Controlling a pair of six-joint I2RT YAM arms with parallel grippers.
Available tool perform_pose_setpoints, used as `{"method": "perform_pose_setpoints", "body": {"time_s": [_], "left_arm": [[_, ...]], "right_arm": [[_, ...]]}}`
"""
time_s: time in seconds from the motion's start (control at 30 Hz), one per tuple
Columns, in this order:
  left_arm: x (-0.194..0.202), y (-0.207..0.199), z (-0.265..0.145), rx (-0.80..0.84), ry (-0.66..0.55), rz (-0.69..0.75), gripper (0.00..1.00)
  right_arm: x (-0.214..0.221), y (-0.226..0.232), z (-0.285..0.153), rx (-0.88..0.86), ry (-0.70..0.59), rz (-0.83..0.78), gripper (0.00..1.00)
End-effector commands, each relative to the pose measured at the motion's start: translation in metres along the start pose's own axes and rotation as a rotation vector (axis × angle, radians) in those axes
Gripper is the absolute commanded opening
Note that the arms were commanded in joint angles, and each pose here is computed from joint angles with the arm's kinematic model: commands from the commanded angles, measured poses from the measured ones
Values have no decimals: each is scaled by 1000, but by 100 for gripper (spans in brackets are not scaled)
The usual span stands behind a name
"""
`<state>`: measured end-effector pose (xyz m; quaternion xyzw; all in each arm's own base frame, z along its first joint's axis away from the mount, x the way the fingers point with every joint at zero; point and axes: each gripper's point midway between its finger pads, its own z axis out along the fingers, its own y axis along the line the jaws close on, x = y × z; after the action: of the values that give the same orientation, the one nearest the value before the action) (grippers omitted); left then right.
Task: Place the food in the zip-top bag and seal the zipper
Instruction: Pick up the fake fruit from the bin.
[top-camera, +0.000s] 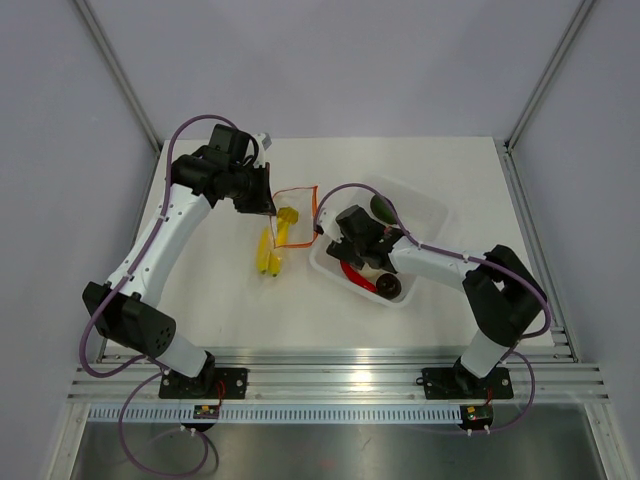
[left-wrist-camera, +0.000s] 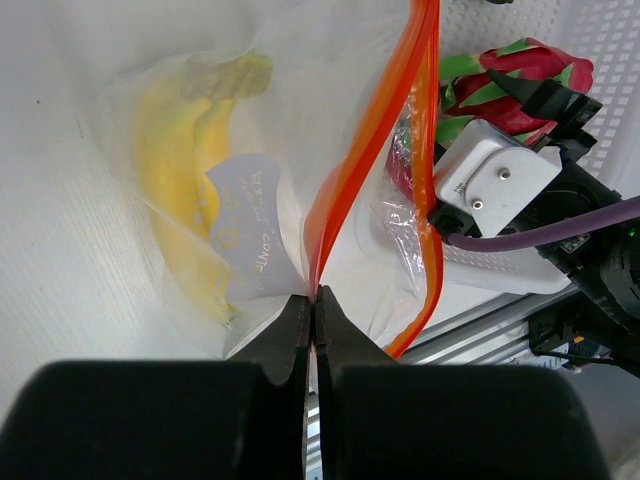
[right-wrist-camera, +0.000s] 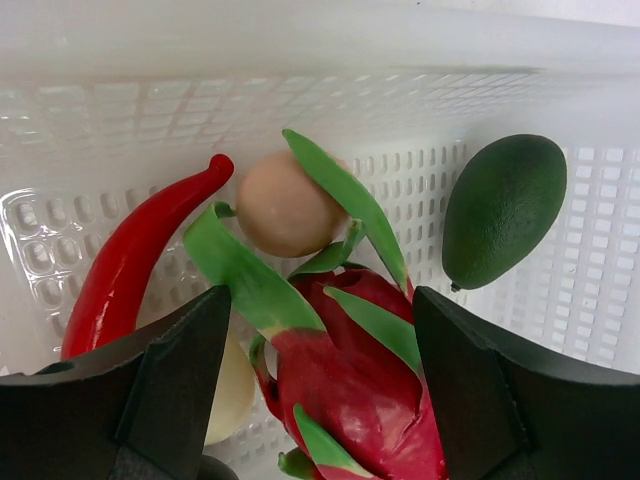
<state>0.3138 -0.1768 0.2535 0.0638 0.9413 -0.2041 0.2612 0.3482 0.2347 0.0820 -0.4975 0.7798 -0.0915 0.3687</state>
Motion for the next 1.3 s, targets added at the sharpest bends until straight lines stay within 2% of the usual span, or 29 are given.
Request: {"method": "perform_pose_setpoints", "body": {"time_s": [0.0, 0.13, 0.17, 0.27, 0.33, 0.53, 0.77, 0.87, 0.9, 1.0, 1.03, 1.07, 1.27], "left_arm": [[-10, -7, -12, 27, -61, 21, 0], [-9, -6, -13, 22, -68, 21, 0], [-9, -5, -13, 22, -68, 21, 0], [-7, -6, -15, 24, -68, 20, 0], [-8, -6, -16, 27, -72, 21, 0], [-7, -10, -14, 47, -69, 15, 0], [-6, -9, -16, 42, -69, 18, 0], [-5, -8, -17, 41, -69, 21, 0], [-5, -8, -17, 38, -70, 22, 0], [-2, -7, -17, 36, -65, 21, 0], [-1, -6, -16, 35, -62, 20, 0], [0, -6, -15, 36, -59, 19, 0], [1, -8, -15, 45, -58, 17, 0]], "right_arm": [[-5, -7, 4, 49, -18, -10, 80], [-14, -7, -6, 27, -65, 22, 83], [-17, 0, -10, -23, -77, 18, 84], [-25, 11, -25, -123, -104, 27, 93], [-26, 9, -30, -122, -103, 27, 97], [-1, 1, -14, -35, 13, -62, 94], [7, 0, 15, 33, 44, -67, 83], [-4, 0, 17, 37, 4, -23, 71], [-8, -2, 16, 43, -10, -9, 56], [-27, -10, 6, 50, -76, 57, 33], [-31, -12, 3, 53, -92, 81, 4], [-36, -15, -1, 65, -110, 102, 0], [-52, -33, -35, 100, -201, 182, 0]]}}
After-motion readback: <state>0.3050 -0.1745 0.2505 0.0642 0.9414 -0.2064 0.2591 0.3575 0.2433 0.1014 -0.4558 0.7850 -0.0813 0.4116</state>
